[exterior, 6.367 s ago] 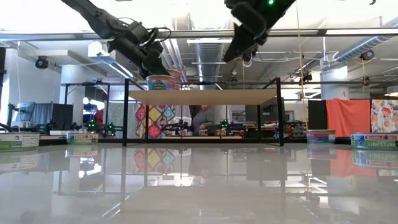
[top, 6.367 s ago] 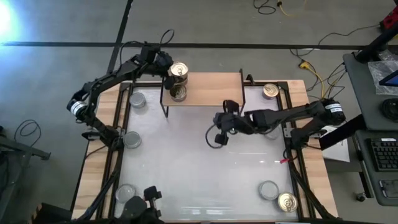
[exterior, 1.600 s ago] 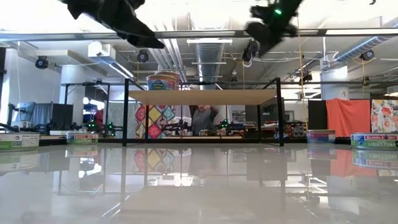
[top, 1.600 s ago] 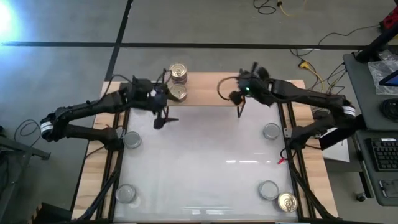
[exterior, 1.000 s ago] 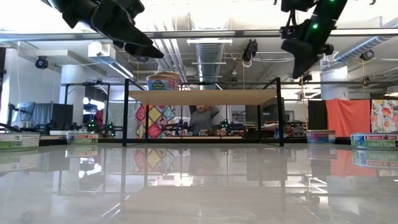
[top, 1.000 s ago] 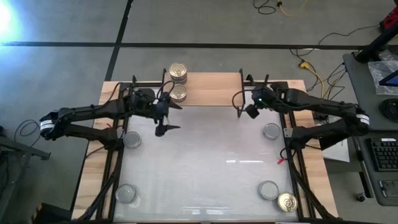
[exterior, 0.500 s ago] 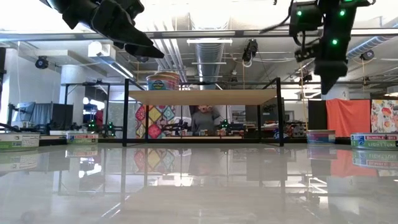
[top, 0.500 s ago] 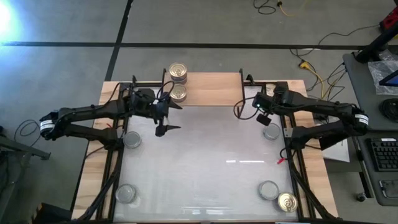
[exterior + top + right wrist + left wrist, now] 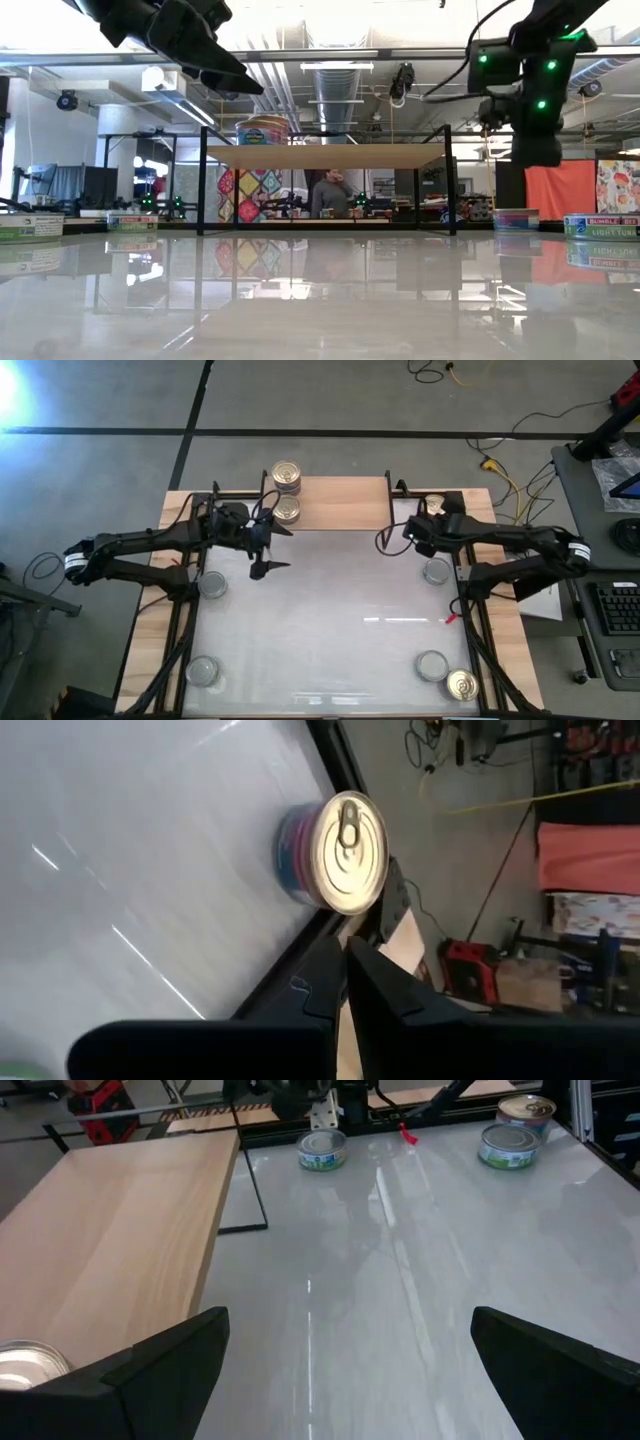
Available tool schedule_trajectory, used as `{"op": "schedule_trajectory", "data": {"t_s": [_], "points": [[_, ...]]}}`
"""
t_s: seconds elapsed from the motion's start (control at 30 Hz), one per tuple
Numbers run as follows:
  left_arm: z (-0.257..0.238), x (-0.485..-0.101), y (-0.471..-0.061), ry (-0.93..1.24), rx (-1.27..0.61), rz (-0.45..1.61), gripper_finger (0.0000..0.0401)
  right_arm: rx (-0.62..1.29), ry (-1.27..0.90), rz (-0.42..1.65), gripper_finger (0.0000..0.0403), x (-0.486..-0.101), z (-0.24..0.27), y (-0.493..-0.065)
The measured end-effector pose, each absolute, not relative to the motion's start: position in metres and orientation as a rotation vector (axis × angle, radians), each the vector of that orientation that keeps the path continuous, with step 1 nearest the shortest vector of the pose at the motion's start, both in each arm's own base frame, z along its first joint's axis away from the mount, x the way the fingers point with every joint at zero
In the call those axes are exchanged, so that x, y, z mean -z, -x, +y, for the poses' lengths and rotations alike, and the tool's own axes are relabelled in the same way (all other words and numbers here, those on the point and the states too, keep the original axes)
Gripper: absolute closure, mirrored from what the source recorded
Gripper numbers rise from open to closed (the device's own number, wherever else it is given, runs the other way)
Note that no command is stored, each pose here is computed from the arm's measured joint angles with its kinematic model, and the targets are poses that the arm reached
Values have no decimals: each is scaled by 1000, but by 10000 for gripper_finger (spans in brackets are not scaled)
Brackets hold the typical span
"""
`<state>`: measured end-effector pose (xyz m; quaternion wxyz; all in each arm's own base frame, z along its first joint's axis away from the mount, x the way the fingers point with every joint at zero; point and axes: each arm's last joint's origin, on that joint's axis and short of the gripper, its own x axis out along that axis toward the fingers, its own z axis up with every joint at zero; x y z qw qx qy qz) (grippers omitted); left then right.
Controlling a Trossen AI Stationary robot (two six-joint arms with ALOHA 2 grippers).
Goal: Stack canned seafood by type on shelf
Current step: Stack the blue-pink tuna can on top of the other blue-pink tuna on the shelf
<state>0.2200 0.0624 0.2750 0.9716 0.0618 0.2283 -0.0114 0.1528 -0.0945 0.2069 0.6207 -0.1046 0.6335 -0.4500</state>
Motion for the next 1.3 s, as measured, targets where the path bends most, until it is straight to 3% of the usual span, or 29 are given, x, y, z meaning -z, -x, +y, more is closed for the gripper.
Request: {"op": "schedule_trajectory", "data": {"t_s": [0.2, 0.53, 0.8, 1.3], "points": [[62, -274, -220, -125, 23, 459, 1, 1131, 306, 1509, 390, -199, -108, -152], [62, -273, -220, -127, 23, 460, 1, 1049, 336, 1472, 390, -169, -127, -141], [62, -273, -220, -125, 23, 460, 1, 1181, 310, 1350, 390, -157, -146, -130], [62, -273, -220, -125, 23, 459, 1, 1215, 294, 1231, 390, -154, -156, -132]]}}
